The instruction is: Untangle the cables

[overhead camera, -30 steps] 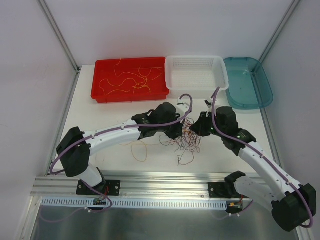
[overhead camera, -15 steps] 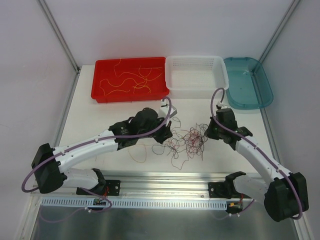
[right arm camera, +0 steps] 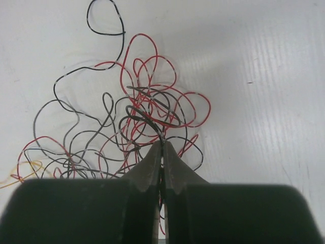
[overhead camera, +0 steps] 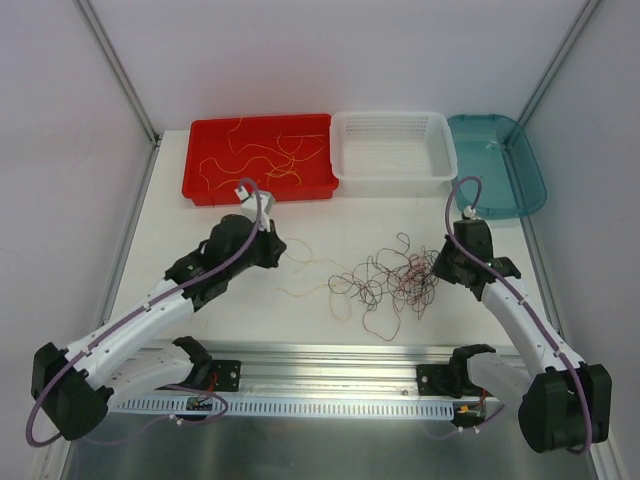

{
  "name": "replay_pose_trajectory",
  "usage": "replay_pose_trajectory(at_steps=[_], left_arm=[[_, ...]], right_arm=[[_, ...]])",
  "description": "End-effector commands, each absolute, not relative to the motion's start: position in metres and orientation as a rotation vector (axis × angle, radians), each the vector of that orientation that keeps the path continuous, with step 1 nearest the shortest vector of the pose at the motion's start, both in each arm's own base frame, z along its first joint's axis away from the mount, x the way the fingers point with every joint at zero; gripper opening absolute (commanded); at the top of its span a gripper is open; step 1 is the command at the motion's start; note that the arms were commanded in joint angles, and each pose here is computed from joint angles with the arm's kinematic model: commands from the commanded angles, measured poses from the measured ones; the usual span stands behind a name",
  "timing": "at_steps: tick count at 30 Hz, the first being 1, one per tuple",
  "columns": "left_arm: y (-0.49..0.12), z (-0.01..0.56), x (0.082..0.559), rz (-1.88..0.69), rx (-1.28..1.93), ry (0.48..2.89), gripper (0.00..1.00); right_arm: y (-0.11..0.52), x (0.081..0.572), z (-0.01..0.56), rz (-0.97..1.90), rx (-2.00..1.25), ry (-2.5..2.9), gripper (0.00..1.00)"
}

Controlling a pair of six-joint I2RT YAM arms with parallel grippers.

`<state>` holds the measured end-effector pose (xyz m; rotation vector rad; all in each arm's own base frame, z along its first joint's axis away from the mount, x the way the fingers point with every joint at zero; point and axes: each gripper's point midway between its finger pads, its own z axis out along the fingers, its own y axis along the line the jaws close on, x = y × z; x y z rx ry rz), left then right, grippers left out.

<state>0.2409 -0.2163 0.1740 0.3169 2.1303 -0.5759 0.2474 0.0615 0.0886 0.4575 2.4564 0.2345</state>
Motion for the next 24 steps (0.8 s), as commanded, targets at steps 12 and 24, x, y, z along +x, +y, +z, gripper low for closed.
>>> replay_pose_trajectory(at_steps=[12, 24], left_arm=[[-0.100, 0.287, 0.278, -0.148, 0.003, 1.924, 0.00], [-0.002, 0.445, 0.277, 0.210, -0.203, 1.630, 0.00]], right_arm=[[0.038, 0.243, 0.089, 0.125, 0.514, 2.482, 0.01], [0.024, 0.236, 0.080, 0.090, 0.574, 2.504, 0.01]])
